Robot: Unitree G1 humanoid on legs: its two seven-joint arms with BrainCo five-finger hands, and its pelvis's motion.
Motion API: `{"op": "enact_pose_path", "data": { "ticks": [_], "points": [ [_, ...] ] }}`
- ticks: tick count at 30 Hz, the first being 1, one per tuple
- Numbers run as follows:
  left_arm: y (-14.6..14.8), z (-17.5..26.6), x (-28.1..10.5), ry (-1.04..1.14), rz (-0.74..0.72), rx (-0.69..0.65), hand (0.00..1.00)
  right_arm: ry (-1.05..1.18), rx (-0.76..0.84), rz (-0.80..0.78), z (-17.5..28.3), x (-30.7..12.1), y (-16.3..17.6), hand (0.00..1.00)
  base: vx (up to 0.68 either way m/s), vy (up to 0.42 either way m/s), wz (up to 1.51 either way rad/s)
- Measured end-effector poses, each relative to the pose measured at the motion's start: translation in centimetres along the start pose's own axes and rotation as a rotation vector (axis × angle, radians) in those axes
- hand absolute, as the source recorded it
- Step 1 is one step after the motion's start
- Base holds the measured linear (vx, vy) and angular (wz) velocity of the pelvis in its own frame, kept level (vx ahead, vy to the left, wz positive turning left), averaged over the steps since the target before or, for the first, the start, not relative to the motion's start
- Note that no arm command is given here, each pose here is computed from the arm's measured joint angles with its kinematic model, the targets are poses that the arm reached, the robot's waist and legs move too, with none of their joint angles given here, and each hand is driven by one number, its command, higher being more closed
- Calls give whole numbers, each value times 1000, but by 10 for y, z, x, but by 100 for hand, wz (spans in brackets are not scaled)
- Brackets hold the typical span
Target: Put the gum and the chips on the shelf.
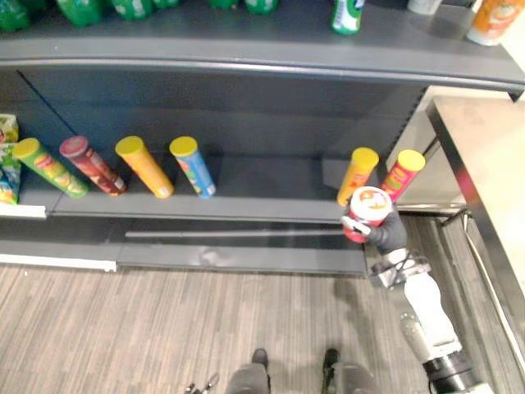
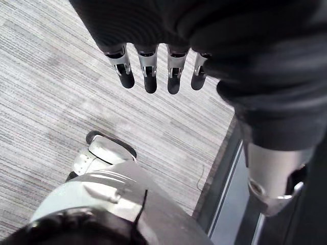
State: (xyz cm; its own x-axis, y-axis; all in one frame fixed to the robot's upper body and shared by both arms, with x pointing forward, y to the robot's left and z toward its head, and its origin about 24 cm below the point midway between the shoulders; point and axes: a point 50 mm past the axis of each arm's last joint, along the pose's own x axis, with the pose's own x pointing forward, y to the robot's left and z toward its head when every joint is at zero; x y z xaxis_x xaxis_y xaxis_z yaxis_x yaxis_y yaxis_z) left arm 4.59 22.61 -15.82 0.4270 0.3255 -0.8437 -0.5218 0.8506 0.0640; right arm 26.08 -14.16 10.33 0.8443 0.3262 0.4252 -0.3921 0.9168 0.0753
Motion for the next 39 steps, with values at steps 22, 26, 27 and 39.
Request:
{"op": "enact_pose_path", "data": {
  "ticks": [22,26,27,39],
  "points": [
    [6,-5,0,56,77,26,0,108,32,-27,-21,-11,6,100,-19,6,-8],
    [6,-10,0,86,85,-2,0,171,36,-36,-29,-22,5,100,38,-62,-4],
    [4,-11,0,92,78,-11,0,181,34,-38,-30,-24,4,100,19,-72,2],
    [1,-24,-5,140,57,42,0,213,-10,-69,-33,-37,-2,100,40,138,-29]
  ]
}}
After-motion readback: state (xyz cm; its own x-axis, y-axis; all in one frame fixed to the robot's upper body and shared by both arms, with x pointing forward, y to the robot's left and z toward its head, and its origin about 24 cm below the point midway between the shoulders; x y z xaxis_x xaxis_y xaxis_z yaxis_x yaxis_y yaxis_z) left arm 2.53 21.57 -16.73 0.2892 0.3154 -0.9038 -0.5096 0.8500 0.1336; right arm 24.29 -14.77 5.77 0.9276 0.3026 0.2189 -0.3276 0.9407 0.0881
